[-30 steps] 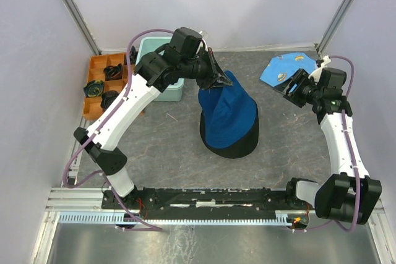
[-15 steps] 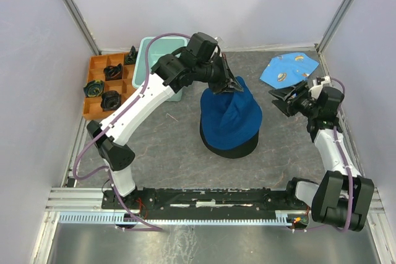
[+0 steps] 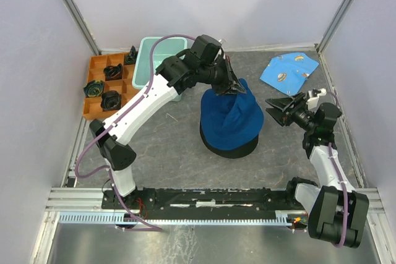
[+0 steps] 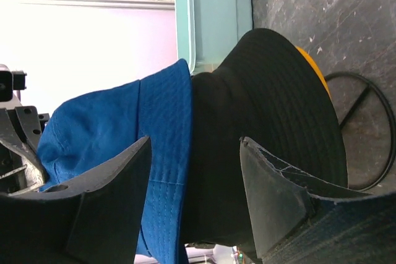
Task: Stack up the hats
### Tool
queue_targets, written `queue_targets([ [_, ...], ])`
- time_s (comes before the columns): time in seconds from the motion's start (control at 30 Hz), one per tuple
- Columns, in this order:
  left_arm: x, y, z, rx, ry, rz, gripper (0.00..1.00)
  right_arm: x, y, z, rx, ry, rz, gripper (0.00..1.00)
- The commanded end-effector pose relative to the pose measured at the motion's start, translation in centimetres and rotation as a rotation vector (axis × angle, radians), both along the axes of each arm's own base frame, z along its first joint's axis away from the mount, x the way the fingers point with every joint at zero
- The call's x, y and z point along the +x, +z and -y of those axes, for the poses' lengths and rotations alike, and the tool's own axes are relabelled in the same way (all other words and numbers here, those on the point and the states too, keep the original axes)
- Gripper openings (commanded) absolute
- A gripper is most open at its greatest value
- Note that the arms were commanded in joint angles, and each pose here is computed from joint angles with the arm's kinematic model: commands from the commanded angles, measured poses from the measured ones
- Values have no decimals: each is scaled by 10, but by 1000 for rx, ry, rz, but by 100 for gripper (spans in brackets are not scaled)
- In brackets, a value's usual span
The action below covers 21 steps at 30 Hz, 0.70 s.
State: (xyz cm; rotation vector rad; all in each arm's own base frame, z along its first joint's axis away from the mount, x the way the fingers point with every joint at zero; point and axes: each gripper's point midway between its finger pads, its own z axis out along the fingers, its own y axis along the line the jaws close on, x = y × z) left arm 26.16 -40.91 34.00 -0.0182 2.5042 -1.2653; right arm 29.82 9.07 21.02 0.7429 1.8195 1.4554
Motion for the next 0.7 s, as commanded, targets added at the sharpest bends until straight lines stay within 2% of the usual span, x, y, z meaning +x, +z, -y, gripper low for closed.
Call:
queue_targets([
  [0.0, -1, 3, 13, -29, -55, 65, 3, -9, 19, -6, 33, 34, 84, 67],
  [0.67, 5, -18, 21, 10, -50, 84, 3, -40, 15, -17, 181, 53, 109, 64],
])
